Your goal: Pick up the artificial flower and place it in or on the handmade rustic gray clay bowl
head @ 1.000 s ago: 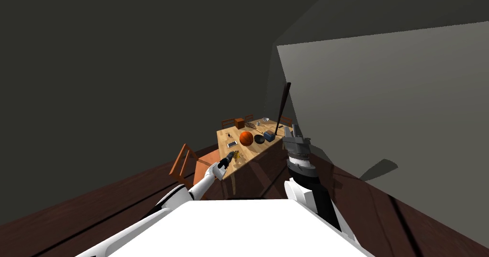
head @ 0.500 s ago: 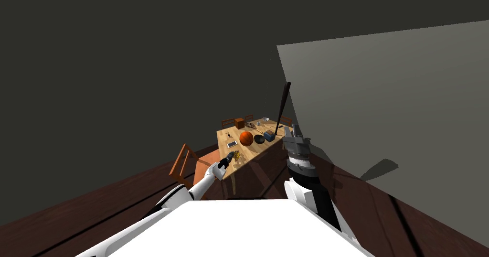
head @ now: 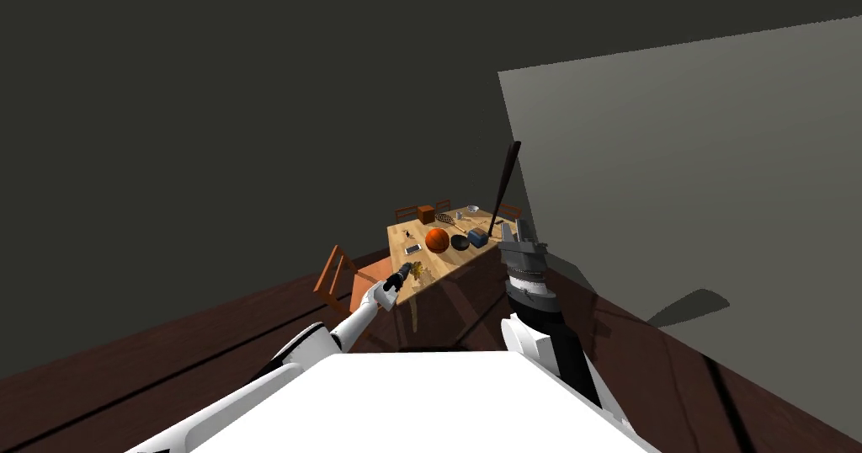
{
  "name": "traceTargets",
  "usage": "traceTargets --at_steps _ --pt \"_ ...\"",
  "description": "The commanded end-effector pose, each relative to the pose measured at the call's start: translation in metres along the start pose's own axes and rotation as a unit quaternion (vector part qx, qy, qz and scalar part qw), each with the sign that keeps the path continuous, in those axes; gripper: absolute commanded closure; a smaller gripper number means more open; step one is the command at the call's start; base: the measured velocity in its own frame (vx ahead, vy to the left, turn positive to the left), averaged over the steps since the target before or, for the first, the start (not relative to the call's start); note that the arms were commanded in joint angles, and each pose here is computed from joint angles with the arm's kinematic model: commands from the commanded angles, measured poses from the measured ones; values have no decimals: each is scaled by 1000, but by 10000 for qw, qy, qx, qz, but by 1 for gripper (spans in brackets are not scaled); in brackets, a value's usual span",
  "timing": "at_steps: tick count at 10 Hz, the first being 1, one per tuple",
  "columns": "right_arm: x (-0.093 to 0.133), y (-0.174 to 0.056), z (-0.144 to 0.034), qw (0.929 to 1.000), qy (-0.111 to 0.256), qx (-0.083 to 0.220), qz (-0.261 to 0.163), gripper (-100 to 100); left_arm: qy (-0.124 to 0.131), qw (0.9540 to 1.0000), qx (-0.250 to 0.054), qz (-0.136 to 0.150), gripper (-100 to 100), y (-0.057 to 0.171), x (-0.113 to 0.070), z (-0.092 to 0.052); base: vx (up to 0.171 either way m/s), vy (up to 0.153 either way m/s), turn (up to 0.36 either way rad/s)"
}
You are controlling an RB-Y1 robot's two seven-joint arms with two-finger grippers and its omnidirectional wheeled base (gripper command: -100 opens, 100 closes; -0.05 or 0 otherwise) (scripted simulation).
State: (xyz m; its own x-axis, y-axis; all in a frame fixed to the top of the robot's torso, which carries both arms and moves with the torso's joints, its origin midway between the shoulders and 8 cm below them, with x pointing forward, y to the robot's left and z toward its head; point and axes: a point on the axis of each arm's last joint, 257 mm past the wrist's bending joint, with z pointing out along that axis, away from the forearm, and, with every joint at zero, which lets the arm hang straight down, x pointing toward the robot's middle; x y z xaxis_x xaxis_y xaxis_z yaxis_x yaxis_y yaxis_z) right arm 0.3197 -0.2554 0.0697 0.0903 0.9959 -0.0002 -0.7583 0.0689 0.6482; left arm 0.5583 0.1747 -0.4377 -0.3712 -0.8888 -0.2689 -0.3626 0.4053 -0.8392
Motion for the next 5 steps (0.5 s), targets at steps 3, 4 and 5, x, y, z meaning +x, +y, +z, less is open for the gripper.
traceTargets --at_steps 3,4,5 --pt "0 0 0 10000 -1 0 1 0 -351 9989 91 292 100 -32 -54 7 -194 -158 312" --pt "0 0 0 10000 -1 0 1 0 -351 9989 91 292 100 -32 -54 7 -100 -170 85" --pt "0 0 0 10000 0 0 1 0 -458 9982 69 368 100 -36 -69 7 -64 -181 158"
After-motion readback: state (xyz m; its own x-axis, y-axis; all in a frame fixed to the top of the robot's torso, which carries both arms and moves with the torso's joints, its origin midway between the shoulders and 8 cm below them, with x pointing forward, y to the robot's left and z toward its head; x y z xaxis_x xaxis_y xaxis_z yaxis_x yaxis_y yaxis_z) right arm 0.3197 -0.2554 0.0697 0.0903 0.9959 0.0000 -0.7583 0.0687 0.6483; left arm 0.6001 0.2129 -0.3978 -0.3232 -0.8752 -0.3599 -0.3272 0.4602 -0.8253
